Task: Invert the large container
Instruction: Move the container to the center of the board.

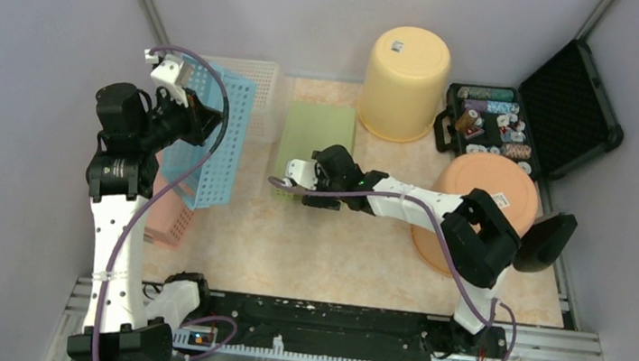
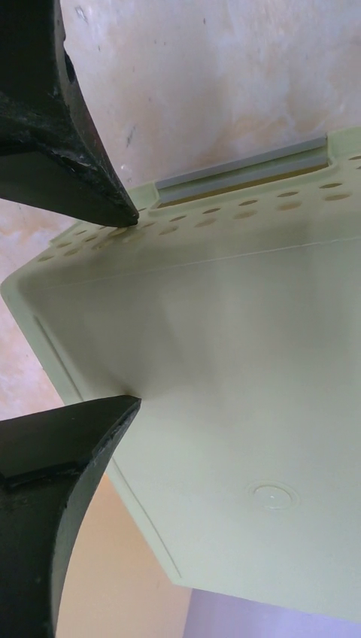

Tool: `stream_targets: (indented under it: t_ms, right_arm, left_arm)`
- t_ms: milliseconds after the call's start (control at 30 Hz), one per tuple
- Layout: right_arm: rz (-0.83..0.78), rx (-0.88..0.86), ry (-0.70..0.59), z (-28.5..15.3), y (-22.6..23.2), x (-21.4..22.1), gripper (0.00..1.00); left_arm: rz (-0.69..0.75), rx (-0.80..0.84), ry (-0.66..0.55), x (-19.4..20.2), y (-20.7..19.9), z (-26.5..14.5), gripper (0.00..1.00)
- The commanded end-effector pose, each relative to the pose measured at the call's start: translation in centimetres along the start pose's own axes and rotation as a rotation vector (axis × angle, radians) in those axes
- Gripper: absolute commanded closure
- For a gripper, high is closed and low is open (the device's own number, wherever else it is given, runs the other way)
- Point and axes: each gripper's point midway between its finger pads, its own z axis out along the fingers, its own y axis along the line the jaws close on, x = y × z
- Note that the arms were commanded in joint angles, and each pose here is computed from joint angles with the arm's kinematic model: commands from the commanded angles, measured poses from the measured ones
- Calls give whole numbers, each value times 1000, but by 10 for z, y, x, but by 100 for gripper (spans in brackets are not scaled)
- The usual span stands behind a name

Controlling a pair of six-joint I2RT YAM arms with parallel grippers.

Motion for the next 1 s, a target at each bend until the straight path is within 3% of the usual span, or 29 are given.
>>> stream_targets:
  t_ms: [0, 967]
  right_arm:
    - [50, 79, -7, 9, -35, -4, 18]
    - [90, 227, 65, 47, -114, 8, 16]
  left_arm:
    - [82, 19, -99, -26, -6, -6, 100]
    - [44, 32, -101, -25, -7, -6, 100]
